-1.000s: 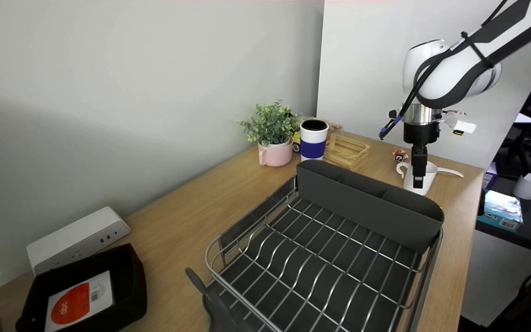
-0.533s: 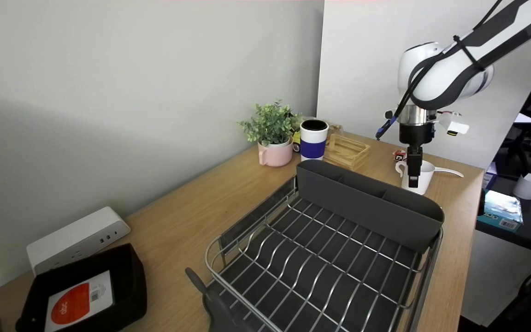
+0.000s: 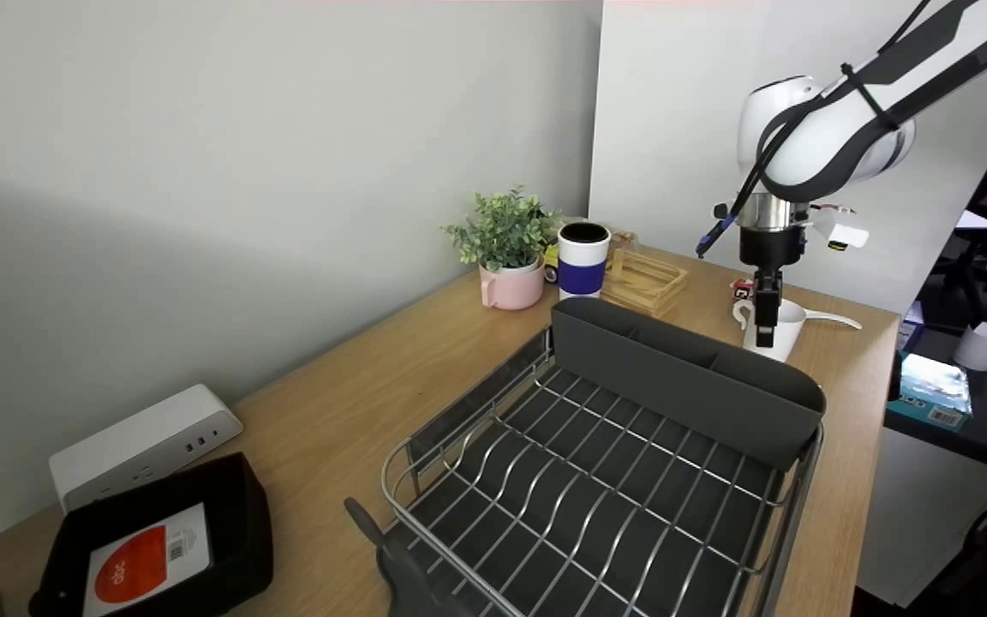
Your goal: Put the mug into the plate dryer
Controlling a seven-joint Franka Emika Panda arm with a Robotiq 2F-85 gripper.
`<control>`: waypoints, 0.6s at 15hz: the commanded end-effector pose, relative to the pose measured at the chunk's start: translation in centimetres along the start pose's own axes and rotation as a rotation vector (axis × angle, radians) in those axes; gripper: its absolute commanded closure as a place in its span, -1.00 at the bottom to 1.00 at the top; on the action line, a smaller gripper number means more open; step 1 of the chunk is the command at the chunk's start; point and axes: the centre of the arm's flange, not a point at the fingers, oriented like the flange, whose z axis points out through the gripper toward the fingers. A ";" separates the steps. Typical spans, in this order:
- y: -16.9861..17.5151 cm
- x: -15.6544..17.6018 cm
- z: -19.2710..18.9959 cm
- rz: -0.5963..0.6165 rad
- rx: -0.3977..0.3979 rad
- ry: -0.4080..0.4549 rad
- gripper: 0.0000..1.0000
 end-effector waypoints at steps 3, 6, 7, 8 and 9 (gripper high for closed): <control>-0.1 0.6 0.0 0.005 0.004 -0.007 0.59; -0.3 0.7 -0.1 0.004 0.000 0.000 1.00; -0.4 0.7 -0.1 0.002 0.000 0.001 1.00; -0.5 0.7 -0.1 0.003 0.000 0.002 1.00; -0.5 0.8 -0.2 0.002 -0.001 0.004 1.00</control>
